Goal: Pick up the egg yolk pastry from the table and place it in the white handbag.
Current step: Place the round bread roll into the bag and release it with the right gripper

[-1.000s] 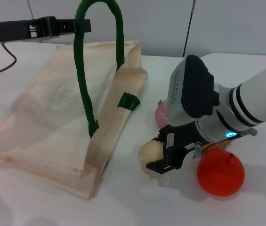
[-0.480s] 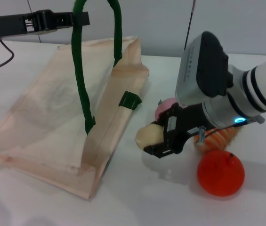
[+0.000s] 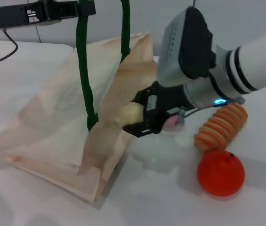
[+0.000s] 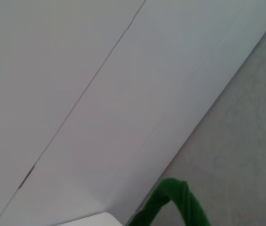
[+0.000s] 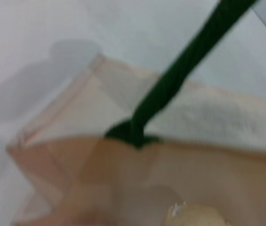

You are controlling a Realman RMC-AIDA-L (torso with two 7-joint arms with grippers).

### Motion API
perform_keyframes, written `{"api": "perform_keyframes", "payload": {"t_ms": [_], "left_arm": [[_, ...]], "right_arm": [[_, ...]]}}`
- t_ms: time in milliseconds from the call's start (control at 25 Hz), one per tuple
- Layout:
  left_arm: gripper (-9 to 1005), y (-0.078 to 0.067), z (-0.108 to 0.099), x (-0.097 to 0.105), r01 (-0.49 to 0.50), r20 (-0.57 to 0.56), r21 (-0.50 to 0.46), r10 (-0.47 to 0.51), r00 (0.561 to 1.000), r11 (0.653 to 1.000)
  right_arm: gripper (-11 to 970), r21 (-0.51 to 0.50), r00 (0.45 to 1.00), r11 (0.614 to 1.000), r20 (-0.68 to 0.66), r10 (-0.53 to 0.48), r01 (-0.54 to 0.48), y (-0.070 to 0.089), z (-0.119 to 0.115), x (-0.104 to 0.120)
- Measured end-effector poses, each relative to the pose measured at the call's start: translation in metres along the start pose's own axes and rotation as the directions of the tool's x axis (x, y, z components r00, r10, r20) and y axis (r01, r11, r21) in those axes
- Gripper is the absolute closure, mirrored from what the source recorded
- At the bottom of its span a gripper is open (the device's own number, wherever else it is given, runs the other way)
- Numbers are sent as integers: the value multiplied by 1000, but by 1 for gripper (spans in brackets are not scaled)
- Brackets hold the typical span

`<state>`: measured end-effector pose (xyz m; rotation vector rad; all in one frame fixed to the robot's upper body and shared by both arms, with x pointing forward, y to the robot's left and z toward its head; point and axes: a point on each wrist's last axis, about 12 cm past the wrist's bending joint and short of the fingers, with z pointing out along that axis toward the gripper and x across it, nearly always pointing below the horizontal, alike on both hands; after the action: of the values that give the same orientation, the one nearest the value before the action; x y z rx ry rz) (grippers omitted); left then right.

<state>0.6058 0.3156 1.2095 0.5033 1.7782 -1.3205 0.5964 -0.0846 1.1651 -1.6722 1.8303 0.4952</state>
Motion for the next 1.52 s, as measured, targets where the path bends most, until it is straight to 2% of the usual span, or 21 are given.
{"api": "perform_keyframes", "payload": {"t_ms": [280, 720, 1080, 1280, 1480, 1520], "left_arm": [[866, -3, 8, -7, -12, -3, 23, 12, 1000, 1000], [866, -7, 16, -15, -27, -7, 51, 28, 1000, 998], [866, -7, 14, -16, -31, 24, 59, 30, 999, 998], [866, -5, 9, -11, -22, 32, 48, 20, 999, 999], [866, -2, -8, -7, -18, 85, 22, 16, 996, 1000], [866, -2, -13, -5, -17, 100, 15, 15, 995, 1000]], "right_arm": [[335, 12, 1000, 1000, 7, -3, 3, -6, 24, -13], [340, 72, 999, 997, 26, -42, 40, -11, 48, -27], [343, 83, 992, 990, 58, -115, 110, 0, 63, -35], [347, 71, 990, 990, 69, -126, 122, 3, 63, -39], [346, 76, 992, 992, 75, -106, 100, 2, 60, -42], [315, 83, 993, 993, 73, -91, 85, 0, 58, -41]]}}
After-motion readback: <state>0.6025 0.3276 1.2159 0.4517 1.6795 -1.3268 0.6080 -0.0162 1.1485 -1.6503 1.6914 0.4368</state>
